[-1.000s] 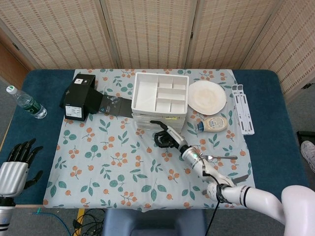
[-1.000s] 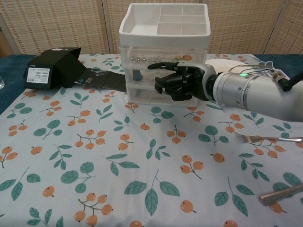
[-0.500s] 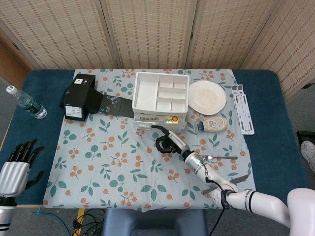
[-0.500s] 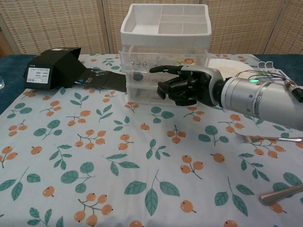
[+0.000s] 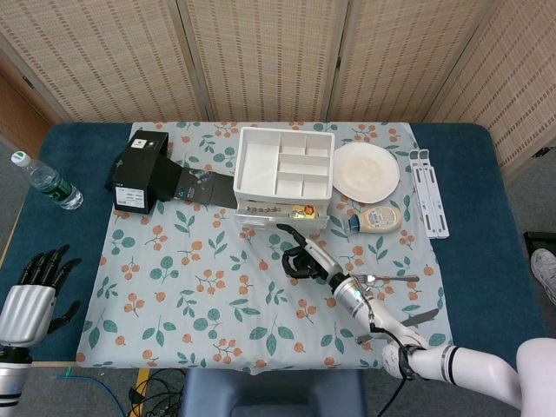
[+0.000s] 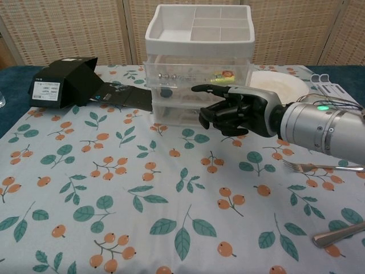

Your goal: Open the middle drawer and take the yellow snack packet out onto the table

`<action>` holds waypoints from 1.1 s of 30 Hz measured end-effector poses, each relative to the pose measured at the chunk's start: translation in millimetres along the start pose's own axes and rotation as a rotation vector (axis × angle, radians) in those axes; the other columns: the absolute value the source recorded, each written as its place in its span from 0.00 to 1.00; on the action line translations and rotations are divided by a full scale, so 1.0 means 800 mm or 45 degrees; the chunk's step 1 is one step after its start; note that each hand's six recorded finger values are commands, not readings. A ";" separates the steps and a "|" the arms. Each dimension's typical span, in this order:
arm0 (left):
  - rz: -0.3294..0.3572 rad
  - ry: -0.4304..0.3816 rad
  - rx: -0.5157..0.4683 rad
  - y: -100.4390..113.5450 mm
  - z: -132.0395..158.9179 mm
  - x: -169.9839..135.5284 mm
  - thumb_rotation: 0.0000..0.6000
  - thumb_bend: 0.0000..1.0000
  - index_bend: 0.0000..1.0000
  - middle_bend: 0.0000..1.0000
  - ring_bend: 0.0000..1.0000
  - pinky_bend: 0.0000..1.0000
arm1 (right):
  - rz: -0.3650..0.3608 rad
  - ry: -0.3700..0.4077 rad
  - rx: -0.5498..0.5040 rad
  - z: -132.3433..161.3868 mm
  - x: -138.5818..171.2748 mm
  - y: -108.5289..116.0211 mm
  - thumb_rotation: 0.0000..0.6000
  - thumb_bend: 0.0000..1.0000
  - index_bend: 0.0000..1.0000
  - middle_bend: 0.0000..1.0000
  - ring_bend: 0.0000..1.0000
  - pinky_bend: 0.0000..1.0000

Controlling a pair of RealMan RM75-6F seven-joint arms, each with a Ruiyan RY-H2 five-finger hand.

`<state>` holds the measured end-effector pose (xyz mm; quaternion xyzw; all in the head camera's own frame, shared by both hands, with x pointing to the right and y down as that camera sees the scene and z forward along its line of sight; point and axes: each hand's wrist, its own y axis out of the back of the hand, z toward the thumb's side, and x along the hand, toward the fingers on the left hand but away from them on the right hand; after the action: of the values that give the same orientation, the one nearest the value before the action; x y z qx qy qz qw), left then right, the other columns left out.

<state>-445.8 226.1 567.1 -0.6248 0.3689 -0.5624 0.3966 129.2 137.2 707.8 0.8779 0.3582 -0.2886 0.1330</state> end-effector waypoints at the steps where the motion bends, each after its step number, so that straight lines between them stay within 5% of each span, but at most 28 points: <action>1: 0.000 0.001 -0.001 0.000 0.000 0.000 1.00 0.27 0.18 0.07 0.08 0.09 | 0.004 0.000 0.015 -0.001 0.004 -0.001 1.00 0.60 0.02 0.68 0.92 1.00; 10: 0.002 -0.008 -0.009 -0.002 0.000 0.002 1.00 0.27 0.18 0.07 0.08 0.09 | 0.036 0.041 0.257 0.014 0.052 0.002 1.00 0.60 0.02 0.68 0.91 1.00; 19: 0.005 -0.018 -0.016 -0.002 0.003 0.002 1.00 0.27 0.18 0.07 0.08 0.09 | -0.070 0.108 0.626 0.055 0.082 0.040 1.00 0.60 0.02 0.71 0.96 1.00; 26: 0.002 -0.021 -0.015 -0.002 0.004 0.003 1.00 0.27 0.18 0.07 0.08 0.09 | -0.172 0.041 0.718 0.065 0.079 0.073 1.00 0.60 0.02 0.72 0.98 1.00; 33: -0.005 -0.022 -0.011 -0.003 0.005 0.003 1.00 0.27 0.18 0.07 0.08 0.09 | -0.164 -0.034 0.754 0.062 0.068 0.084 1.00 0.61 0.02 0.72 0.98 1.00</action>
<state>-441.8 224.9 569.9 -0.6320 0.3667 -0.5561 0.3961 187.6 97.4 637.0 0.8500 0.3115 -0.4000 -0.1427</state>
